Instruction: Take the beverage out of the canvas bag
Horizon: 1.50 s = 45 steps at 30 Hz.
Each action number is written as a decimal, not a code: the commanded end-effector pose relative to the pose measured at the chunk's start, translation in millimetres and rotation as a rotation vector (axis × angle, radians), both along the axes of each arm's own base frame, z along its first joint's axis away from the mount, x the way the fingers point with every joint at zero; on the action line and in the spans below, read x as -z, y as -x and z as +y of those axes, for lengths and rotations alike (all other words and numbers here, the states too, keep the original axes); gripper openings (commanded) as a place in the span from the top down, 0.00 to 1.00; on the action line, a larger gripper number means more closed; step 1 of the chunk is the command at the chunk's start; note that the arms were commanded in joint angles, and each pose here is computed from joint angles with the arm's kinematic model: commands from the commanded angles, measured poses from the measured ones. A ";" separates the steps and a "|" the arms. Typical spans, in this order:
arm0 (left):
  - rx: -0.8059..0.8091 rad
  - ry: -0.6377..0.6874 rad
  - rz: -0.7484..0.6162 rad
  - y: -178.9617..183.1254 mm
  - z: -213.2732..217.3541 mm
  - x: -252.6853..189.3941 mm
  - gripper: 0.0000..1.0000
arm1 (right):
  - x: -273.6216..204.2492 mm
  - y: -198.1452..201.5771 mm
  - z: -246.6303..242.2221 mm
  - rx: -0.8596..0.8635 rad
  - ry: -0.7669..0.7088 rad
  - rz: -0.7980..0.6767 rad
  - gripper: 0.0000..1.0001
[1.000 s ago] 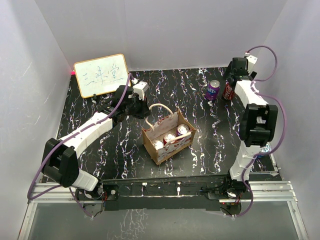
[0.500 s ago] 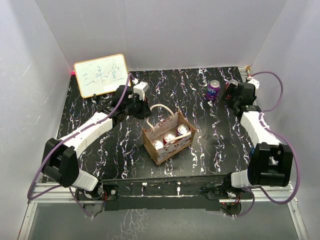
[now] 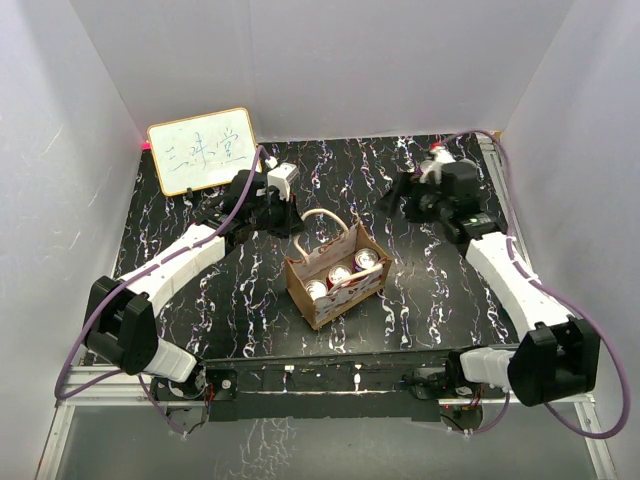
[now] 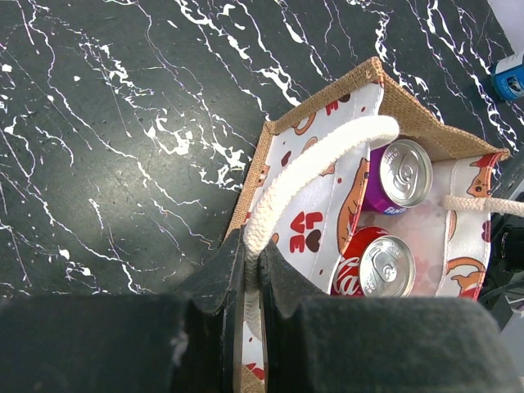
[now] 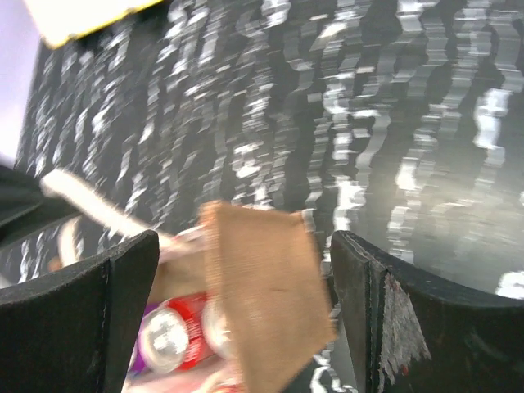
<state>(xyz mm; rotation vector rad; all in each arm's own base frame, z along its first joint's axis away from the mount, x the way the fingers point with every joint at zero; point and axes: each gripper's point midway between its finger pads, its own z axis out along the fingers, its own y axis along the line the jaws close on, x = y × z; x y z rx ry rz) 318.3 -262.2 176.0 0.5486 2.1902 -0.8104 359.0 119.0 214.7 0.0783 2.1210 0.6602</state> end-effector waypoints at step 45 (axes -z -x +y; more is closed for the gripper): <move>-0.039 -0.040 -0.007 -7.0 4.6 -1.1 1.00 | 109.8 124.4 153.0 -0.504 0.719 0.119 0.24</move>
